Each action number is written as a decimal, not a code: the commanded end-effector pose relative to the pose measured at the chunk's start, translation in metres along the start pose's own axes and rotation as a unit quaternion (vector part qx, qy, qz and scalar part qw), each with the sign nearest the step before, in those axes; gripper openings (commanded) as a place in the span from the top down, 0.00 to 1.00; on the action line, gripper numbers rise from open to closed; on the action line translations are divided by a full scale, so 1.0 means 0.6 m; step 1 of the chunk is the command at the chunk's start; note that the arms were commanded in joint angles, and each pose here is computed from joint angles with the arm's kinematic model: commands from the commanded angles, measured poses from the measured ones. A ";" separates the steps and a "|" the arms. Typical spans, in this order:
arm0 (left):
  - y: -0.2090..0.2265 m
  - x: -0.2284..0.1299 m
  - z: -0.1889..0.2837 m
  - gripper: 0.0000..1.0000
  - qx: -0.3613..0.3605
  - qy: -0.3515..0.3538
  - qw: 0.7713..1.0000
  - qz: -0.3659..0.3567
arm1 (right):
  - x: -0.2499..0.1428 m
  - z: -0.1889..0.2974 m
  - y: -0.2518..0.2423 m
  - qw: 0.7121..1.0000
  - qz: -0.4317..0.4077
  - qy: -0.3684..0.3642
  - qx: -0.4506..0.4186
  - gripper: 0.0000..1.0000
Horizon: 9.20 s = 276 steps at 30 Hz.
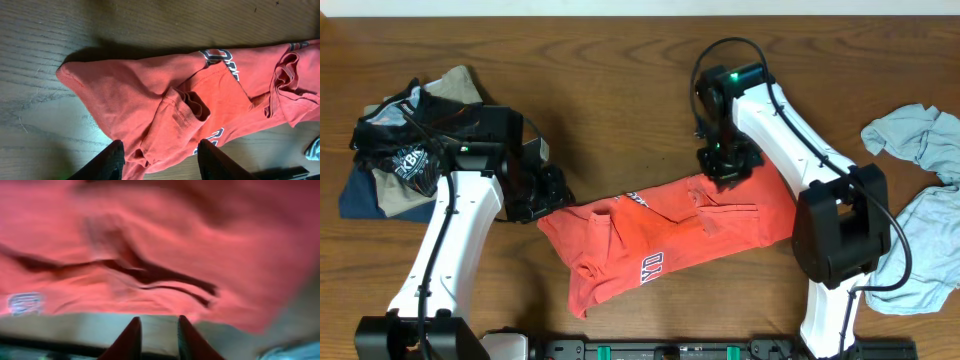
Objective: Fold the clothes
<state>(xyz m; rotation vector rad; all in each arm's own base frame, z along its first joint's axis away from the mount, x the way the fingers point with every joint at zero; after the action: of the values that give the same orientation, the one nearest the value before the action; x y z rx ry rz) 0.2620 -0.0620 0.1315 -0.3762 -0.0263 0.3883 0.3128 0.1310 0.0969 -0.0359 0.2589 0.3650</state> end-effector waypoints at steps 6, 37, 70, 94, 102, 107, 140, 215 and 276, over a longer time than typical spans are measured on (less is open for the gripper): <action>0.001 0.003 0.003 0.50 0.002 -0.004 1.000 0.000 | -0.033 -0.022 -0.110 0.989 -0.123 0.035 -0.074 0.52; 0.000 0.004 0.003 0.50 0.001 -0.005 1.000 0.000 | -0.084 -0.098 0.052 0.964 0.112 0.073 0.231 0.83; 0.000 0.004 0.003 0.50 0.001 -0.005 1.000 0.000 | -0.065 -0.131 -0.023 0.987 0.032 -0.031 0.154 0.45; 0.002 0.000 0.003 0.44 0.003 0.000 1.000 0.002 | -0.084 -0.029 0.080 0.909 0.207 -0.098 0.348 0.51; 0.026 -0.027 -0.022 0.37 0.019 0.033 0.999 0.015 | -0.063 0.012 -0.011 0.972 0.071 -0.126 0.186 0.48; 0.050 -0.049 -0.056 0.34 0.027 0.053 0.998 0.023 | -0.062 0.026 -0.048 0.979 0.005 -0.145 0.146 0.42; 0.090 -0.097 -0.180 0.94 0.006 0.042 0.997 0.067 | -0.066 0.020 -0.073 0.984 -0.011 -0.139 0.110 0.41; -0.265 -0.072 -0.012 0.44 -0.052 -0.047 0.990 -0.126 | -0.052 0.029 -0.073 0.957 0.024 -0.196 0.210 0.60; -0.007 0.043 0.081 0.42 0.064 -0.094 0.987 0.115 | -0.028 0.064 0.144 0.942 0.089 -0.202 0.252 0.57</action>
<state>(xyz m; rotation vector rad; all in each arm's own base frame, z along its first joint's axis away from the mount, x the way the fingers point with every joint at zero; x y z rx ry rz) 0.2868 -0.0419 0.1850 -0.2357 -0.1606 0.6562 0.3018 0.1739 0.1132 0.3254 -0.0877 0.3440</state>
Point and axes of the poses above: each gripper's point midway between its finger pads, its own z axis back along the fingers, its own y axis along the line the jaws close on, x = y × z, the point moved 2 cm from there along z, back along the fingers, and after that the axes turned 7 degrees about z, right-handed, at the moved point
